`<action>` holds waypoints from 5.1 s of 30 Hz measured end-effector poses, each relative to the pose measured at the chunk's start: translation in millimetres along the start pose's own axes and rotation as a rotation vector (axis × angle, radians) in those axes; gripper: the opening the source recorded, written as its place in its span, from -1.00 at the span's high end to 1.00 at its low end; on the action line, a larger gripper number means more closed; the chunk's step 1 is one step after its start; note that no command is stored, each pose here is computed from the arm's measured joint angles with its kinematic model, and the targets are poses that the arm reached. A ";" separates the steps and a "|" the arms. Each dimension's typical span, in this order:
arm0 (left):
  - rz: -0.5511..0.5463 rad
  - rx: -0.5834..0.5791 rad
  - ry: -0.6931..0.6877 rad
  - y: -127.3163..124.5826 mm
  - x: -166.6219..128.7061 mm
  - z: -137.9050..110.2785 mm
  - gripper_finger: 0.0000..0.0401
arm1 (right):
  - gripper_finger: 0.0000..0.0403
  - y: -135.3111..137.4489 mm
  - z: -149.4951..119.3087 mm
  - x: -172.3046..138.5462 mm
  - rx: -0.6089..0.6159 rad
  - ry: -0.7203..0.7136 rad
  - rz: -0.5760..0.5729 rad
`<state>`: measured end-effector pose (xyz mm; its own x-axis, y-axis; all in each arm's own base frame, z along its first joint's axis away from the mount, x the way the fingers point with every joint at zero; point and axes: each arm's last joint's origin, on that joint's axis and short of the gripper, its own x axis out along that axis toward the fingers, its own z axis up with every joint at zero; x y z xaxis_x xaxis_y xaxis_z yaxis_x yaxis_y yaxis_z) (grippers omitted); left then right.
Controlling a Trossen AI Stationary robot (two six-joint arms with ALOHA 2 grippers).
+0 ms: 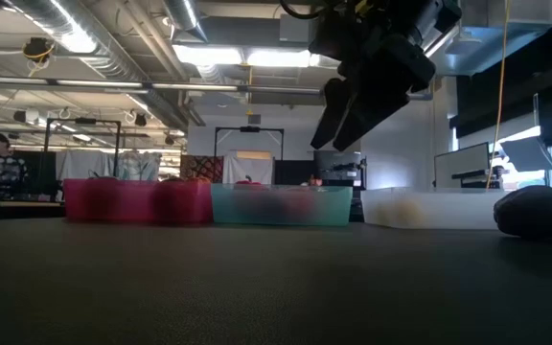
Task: Sort produce into baskets
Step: Put the lemon into the white bin
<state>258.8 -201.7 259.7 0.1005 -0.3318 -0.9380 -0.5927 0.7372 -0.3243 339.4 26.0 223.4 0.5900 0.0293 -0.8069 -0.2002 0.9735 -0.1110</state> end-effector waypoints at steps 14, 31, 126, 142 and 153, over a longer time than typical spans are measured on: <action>0.094 -0.435 0.092 -6.8 19.6 -56.3 -0.32 | -0.72 -0.5 0.0 0.0 -0.050 0.002 -0.016; 0.359 -0.615 0.264 -6.6 72.9 -92.3 -0.32 | -0.72 -0.5 0.0 0.0 -0.053 0.003 -0.017; 0.343 -0.584 0.172 29.6 57.9 -90.6 0.04 | -0.72 -2.2 0.9 0.0 -0.020 -0.001 -0.071; 0.160 -0.053 -0.277 39.3 6.9 -1.7 0.04 | -0.72 5.8 -21.9 10.8 0.006 0.070 0.079; 0.432 0.381 -0.538 60.7 -10.9 62.6 0.04 | -0.72 7.0 -22.6 15.4 0.025 0.007 0.102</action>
<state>271.7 -116.5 242.6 0.3540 0.2889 -0.8895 -0.3627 0.9191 0.1542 329.4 28.2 197.1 0.5622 0.1270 -0.8172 -0.2394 0.9708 -0.0139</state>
